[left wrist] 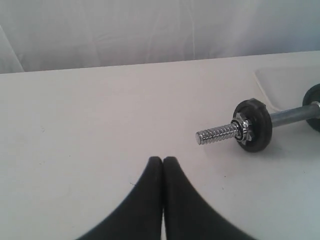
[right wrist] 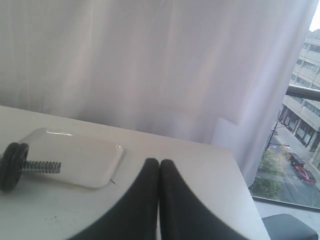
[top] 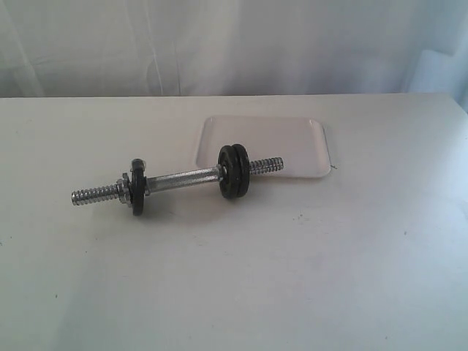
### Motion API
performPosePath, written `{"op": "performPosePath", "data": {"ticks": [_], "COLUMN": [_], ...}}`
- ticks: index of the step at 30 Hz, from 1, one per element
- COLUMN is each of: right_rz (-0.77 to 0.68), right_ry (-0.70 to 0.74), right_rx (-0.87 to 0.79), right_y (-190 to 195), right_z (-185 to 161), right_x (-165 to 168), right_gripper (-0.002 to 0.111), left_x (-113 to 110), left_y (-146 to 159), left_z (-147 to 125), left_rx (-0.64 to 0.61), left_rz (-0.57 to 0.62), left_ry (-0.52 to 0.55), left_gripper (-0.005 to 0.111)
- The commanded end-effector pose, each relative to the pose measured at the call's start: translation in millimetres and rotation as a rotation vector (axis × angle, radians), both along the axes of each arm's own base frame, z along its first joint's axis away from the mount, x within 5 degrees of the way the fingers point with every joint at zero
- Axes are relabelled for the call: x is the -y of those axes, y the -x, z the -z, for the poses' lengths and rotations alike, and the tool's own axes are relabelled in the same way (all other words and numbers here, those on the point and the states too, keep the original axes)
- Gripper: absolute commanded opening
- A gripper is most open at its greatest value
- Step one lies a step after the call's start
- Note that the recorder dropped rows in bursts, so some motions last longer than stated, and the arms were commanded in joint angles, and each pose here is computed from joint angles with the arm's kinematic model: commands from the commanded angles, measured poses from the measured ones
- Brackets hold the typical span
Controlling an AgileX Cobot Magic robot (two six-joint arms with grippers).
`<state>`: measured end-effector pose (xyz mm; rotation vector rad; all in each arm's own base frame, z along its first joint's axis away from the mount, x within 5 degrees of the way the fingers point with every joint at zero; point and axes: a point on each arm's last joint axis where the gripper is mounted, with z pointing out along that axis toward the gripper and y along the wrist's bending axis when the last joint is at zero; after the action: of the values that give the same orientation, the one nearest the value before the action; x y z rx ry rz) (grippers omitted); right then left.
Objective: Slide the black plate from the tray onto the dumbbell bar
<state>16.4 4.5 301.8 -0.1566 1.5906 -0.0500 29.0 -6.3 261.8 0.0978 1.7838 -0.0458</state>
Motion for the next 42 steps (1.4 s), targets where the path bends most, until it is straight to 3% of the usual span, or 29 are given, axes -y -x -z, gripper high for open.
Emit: {"op": "performPosePath", "data": {"ticks": [1,4,5,6,10,13,42], "right_rz": [0.021,0.029,0.029,0.033,0.044,0.029,0.062], "right_ry": [-0.004,-0.022,-0.021,-0.010,0.000,0.068,0.018], "right_rx": [0.081,0.154,0.145,0.139,0.115,-0.050,-0.057], "right_y": [-19.8,-25.9,-26.9,-29.9,-39.7,-39.8,-39.8], "right_z": [28.2,37.0,40.3,49.0,88.6,103.9,104.2], "right_x": [1.6,2.3,2.2,2.5,3.2,2.2,3.9], "right_gripper": [0.000,0.000,0.000,0.000,0.000,0.000,0.000], "left_x": [-0.7,-3.1,-3.7,-2.6,-1.7,-1.2,-1.1], "left_y": [-17.0,-28.2,-28.5,-27.7,-26.4,-25.3,-25.1], "left_z": [34.5,70.4,65.7,74.9,82.3,86.9,87.5], "left_rx": [0.057,0.135,0.186,0.086,0.005,-0.046,-0.053], "left_rz": [-0.017,-0.046,-0.052,-0.037,-0.024,-0.013,-0.011], "left_ry": [0.038,0.044,0.047,0.015,-0.002,-0.024,-0.027], "left_gripper": [0.000,0.000,0.000,0.000,0.000,0.000,0.000]}}
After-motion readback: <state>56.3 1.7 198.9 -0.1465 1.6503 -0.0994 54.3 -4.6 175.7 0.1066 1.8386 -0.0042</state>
